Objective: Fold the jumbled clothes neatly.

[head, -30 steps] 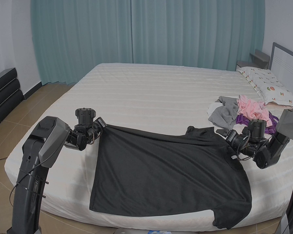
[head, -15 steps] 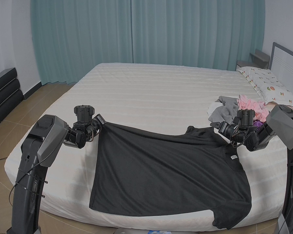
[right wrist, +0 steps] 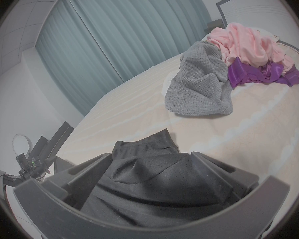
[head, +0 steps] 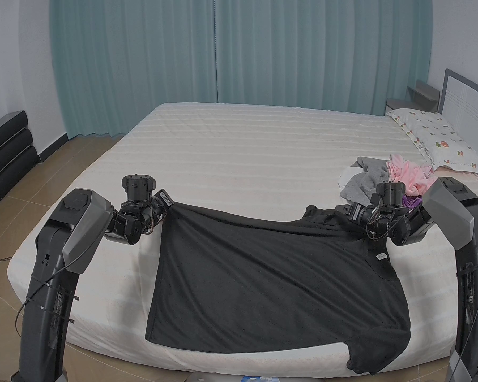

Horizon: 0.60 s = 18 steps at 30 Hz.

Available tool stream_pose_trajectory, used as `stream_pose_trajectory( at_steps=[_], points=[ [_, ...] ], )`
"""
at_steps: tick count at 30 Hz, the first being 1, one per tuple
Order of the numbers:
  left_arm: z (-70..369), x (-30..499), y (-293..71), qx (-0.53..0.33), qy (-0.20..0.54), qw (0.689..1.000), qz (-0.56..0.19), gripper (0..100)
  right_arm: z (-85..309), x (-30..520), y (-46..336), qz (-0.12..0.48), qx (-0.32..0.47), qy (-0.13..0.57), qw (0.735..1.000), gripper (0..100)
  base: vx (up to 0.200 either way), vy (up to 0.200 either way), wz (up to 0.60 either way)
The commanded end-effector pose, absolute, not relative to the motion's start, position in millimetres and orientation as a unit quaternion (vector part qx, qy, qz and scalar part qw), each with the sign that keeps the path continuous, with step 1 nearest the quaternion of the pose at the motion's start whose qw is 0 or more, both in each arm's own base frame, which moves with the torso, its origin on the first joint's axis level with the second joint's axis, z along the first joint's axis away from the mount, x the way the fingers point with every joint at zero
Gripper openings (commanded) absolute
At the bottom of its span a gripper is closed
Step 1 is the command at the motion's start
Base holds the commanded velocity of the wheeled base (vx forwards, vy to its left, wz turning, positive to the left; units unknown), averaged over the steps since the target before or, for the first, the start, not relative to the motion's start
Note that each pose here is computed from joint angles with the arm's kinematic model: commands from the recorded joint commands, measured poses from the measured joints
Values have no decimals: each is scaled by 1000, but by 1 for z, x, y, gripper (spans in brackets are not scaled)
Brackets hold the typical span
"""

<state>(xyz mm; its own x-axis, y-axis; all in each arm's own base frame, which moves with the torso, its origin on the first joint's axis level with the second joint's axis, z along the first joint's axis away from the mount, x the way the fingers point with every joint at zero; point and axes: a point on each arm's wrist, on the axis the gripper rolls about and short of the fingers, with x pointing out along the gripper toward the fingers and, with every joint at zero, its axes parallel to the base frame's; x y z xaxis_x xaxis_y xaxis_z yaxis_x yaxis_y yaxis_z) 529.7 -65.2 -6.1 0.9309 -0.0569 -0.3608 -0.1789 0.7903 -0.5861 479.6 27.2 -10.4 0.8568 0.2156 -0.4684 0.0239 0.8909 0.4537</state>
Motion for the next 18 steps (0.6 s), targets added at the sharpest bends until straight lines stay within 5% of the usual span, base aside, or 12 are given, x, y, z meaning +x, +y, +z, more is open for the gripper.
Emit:
stream_pose_trajectory(
  at_steps=[1, 12, 13, 18],
  points=[
    [-12, 529, -66, -321, 189, 927, 35, 0, -18, 484, 28, 51, 226, 265, 936, 100, 0, 0, 0],
    [-13, 528, -74, -319, 192, 928, 29, 0, -34, 482, 23, 38, 199, 280, 939, 100, 0, 0, 0],
    [-13, 528, -76, -318, 192, 928, 29, 0, -34, 482, 23, 38, 199, 280, 938, 0, 0, 0, 0],
    [-13, 527, -77, -317, 191, 928, 32, 0, -34, 479, 22, 37, 199, 285, 937, 0, 0, 0, 0]
  ],
)
